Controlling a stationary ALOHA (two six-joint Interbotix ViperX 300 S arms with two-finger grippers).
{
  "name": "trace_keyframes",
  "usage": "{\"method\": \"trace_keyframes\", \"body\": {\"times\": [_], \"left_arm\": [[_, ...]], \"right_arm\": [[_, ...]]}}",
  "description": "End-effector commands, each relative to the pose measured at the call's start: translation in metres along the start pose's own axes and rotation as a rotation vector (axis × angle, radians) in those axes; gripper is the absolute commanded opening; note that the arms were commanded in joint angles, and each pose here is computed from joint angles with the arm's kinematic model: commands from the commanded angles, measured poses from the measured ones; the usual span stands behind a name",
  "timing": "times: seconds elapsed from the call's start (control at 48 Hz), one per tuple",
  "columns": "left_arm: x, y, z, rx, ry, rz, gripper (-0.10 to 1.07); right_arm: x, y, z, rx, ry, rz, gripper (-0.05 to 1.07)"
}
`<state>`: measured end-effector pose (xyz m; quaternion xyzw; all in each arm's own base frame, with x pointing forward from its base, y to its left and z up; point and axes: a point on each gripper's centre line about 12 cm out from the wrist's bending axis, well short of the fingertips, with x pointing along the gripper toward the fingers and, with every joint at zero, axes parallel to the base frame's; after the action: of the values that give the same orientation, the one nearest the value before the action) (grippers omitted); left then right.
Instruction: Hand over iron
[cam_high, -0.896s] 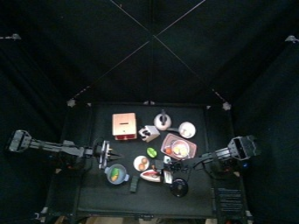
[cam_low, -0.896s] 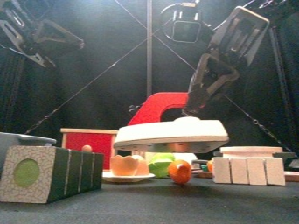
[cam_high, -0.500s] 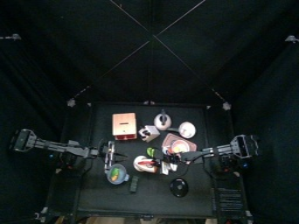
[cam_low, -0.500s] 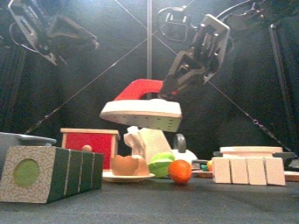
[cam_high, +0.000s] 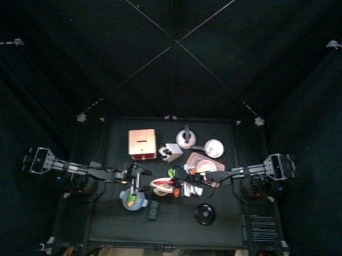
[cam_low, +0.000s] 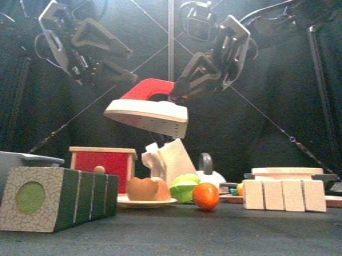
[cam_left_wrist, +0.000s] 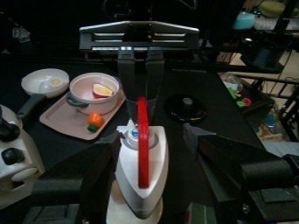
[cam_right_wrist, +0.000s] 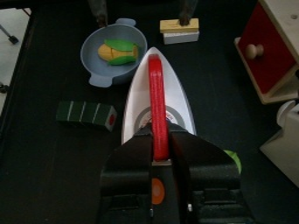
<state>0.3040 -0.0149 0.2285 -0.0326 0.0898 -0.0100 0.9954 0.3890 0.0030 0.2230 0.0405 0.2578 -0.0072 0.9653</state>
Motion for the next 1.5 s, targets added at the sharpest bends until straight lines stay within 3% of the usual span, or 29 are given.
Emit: {"method": "trace_keyframes", "body": {"times": [0.0,0.396,0.812,0.979,1.271,1.479], "left_arm": [[0.011,0.0,0.01,-0.001,-0.035,0.003,0.92],[0.033,0.007,-0.008,-0.025,0.004,0.037,0.87],[0.033,0.008,-0.006,-0.022,-0.012,0.038,0.52],[0.033,0.008,-0.006,-0.023,-0.016,0.04,0.44],[0.032,0.013,-0.006,-0.021,-0.017,0.055,0.44],[0.029,0.014,-0.005,-0.022,-0.02,0.057,0.44]], "right_arm": [[-0.008,0.0,0.022,-0.004,-0.072,0.005,0.41],[-0.008,-0.004,0.021,-0.007,-0.068,-0.005,0.41],[-0.008,-0.003,0.022,0.0,-0.074,-0.002,0.43],[-0.008,-0.001,0.021,-0.001,-0.072,0.003,0.58],[-0.01,-0.001,0.018,0.002,-0.067,0.003,0.9],[-0.013,-0.002,0.014,0.003,-0.061,0.001,0.92]]}}
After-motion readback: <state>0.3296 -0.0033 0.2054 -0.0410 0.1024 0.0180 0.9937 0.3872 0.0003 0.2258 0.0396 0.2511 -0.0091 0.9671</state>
